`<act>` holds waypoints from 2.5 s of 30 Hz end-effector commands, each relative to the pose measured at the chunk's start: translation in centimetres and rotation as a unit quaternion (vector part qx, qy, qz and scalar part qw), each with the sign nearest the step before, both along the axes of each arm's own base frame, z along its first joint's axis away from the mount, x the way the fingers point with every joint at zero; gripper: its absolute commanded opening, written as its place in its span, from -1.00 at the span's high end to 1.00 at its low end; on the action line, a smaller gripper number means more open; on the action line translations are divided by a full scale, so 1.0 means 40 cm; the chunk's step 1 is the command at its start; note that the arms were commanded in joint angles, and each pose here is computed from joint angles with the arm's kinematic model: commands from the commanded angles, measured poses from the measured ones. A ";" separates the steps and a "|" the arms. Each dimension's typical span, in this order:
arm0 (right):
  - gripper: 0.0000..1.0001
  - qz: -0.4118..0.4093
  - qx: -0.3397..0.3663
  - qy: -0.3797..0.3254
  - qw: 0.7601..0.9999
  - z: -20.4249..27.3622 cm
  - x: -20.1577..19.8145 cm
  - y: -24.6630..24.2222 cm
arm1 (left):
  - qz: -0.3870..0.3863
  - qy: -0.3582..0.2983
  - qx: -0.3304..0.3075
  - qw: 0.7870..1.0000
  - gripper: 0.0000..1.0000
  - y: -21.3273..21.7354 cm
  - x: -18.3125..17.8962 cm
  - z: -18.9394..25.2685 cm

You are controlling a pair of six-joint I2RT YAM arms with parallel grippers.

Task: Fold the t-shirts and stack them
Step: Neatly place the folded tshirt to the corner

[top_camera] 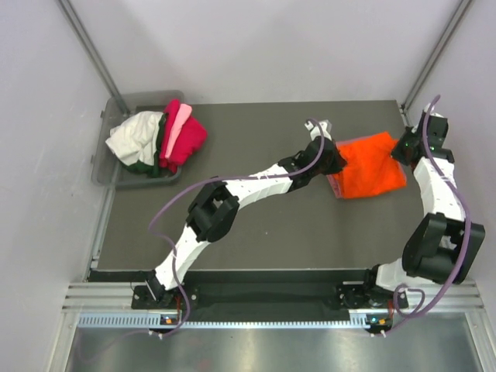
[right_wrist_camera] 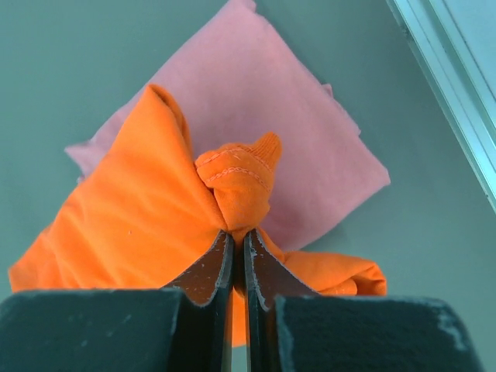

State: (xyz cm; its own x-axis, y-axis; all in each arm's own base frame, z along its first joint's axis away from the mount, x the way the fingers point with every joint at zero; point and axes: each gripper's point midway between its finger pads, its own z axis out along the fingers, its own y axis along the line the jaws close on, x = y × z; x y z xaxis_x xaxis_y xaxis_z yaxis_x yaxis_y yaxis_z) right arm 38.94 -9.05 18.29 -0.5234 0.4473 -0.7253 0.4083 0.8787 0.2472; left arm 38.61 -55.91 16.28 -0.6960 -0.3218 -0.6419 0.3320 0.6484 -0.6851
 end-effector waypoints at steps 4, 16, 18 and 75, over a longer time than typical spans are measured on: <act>1.00 -0.025 -0.008 -0.023 0.999 0.011 0.114 -0.071 | 0.012 -0.007 -0.072 0.997 1.00 -0.034 0.079 0.029; 0.18 -0.018 0.056 -0.031 0.998 -0.094 0.282 -0.076 | 0.031 -0.043 -0.101 0.993 0.49 -0.026 0.275 -0.045; -0.53 -0.021 0.058 -0.029 0.998 -0.099 0.289 -0.079 | 0.063 -0.045 -0.077 0.994 -0.38 0.002 0.290 -0.042; 0.69 0.170 -0.111 0.202 0.958 -0.382 0.201 0.333 | 0.350 -0.073 0.164 0.919 -0.50 1.094 -0.117 0.021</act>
